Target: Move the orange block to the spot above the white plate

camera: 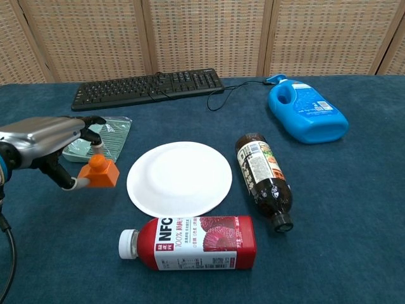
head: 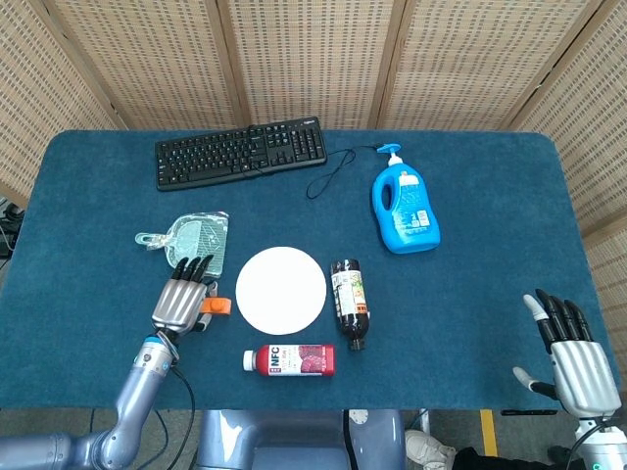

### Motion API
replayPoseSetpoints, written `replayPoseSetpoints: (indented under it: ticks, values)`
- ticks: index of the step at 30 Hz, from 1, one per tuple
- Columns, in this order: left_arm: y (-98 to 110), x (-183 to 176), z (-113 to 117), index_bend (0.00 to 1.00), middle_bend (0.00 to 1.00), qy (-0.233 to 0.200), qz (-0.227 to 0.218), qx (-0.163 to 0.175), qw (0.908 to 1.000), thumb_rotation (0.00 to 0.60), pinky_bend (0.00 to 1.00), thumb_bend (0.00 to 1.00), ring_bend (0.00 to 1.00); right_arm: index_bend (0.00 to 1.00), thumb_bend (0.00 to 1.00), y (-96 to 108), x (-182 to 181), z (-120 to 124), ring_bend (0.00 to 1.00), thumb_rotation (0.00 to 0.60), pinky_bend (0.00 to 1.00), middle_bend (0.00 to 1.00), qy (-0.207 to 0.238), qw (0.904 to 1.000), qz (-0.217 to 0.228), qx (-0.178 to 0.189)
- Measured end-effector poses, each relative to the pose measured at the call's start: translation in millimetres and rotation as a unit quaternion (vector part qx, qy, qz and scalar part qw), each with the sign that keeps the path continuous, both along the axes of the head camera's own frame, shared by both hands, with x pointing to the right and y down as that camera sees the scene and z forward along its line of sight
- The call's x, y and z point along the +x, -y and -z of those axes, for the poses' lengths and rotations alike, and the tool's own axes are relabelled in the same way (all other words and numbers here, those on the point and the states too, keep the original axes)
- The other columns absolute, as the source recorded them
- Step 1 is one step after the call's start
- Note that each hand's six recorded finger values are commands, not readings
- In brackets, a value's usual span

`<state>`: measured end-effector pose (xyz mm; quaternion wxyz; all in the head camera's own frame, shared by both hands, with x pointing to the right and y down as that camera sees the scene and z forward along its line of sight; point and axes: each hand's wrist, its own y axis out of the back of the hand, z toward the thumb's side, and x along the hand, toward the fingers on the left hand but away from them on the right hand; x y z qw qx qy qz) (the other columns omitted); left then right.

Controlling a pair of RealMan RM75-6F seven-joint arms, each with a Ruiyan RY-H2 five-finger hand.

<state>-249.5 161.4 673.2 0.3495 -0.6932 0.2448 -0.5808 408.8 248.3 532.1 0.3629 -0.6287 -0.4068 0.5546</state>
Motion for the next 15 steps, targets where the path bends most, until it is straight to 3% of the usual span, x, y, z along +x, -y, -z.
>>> replayPoseSetpoints:
  ticks: [15]
  values:
    - [44.7,44.9,6.0,0.54,0.00,0.016,-0.009,0.005,0.9998,0.600,0.00,0.39,0.00,0.00,0.00,5.4,9.3,-3.7,0.00,0.600,0.01,0.00,0.011,0.9997,-0.015,-0.013]
